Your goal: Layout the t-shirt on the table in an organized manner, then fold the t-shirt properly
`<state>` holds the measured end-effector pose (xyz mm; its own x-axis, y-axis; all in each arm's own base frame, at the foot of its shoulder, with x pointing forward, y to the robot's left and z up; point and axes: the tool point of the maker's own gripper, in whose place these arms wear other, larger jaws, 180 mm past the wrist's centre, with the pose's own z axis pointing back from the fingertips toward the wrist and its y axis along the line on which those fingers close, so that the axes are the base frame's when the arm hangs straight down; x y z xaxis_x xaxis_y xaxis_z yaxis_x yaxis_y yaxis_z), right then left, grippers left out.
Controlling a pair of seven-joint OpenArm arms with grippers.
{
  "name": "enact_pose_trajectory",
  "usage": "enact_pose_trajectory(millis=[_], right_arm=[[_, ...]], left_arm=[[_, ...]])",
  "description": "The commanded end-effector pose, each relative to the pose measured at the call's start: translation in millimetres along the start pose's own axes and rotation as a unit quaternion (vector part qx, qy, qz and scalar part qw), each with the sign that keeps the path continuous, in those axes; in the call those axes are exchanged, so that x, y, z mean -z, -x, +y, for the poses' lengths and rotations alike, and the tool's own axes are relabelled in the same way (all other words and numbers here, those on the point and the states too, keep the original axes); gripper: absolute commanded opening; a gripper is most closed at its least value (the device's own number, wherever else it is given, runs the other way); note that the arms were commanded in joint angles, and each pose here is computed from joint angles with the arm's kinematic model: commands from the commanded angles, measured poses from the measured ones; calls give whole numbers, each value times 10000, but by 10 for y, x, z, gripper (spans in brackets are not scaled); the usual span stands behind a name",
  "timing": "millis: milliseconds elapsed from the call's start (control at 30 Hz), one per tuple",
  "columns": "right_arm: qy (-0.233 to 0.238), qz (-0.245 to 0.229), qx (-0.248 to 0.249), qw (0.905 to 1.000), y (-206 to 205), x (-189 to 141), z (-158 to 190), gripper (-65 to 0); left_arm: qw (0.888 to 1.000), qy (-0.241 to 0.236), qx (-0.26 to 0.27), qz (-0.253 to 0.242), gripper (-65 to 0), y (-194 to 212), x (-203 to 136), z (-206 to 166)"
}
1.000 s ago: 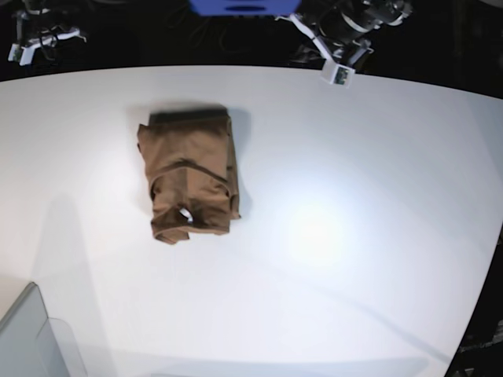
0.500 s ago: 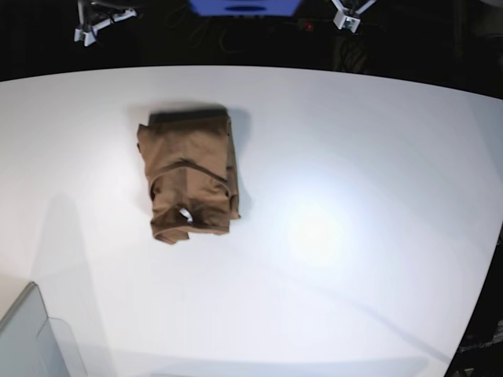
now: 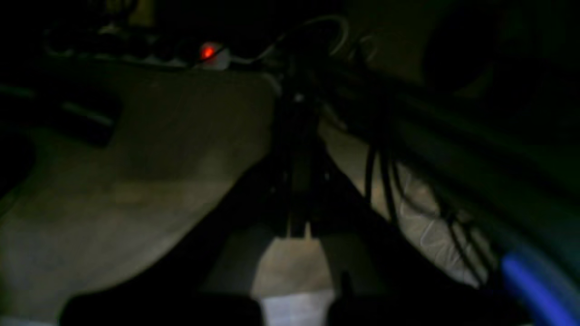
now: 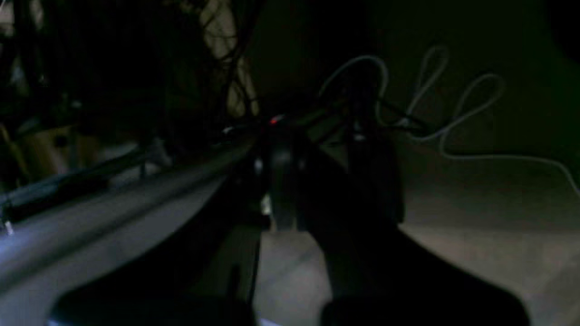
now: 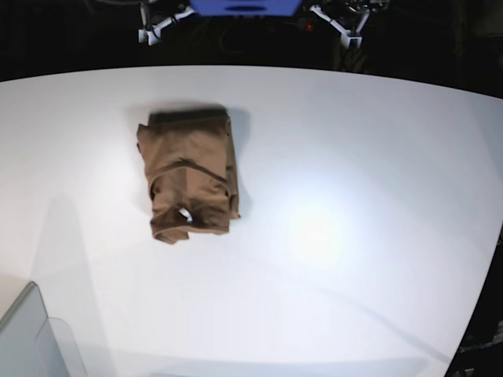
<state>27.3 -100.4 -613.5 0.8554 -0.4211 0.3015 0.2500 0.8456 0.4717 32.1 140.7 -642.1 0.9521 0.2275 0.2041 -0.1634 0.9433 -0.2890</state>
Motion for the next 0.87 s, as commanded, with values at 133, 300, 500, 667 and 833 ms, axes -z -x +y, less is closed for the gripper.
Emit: enact_pose_trajectory(millis=[133, 300, 500, 667, 833], right_arm=[[1049, 141, -597, 9926, 263, 25, -408, -650], [2216, 143, -2291, 9477, 74, -126, -858, -650], [2913, -4, -3396, 8943, -258, -264, -1109, -650], [3333, 104, -3442, 8777, -392, -288, -1218, -650], [3530, 171, -3455, 8693, -402, -314, -1250, -650]], left_arm=[[9996, -24, -34, -284, -650, -243, 96, 21], [9938, 265, 1063, -171, -650, -322, 167, -194], [9934, 361, 1085, 101, -650, -354, 247, -368], [9932, 392, 1073, 224, -650, -286, 264, -434], [9936, -66, 1093, 260, -649, -173, 249, -261]])
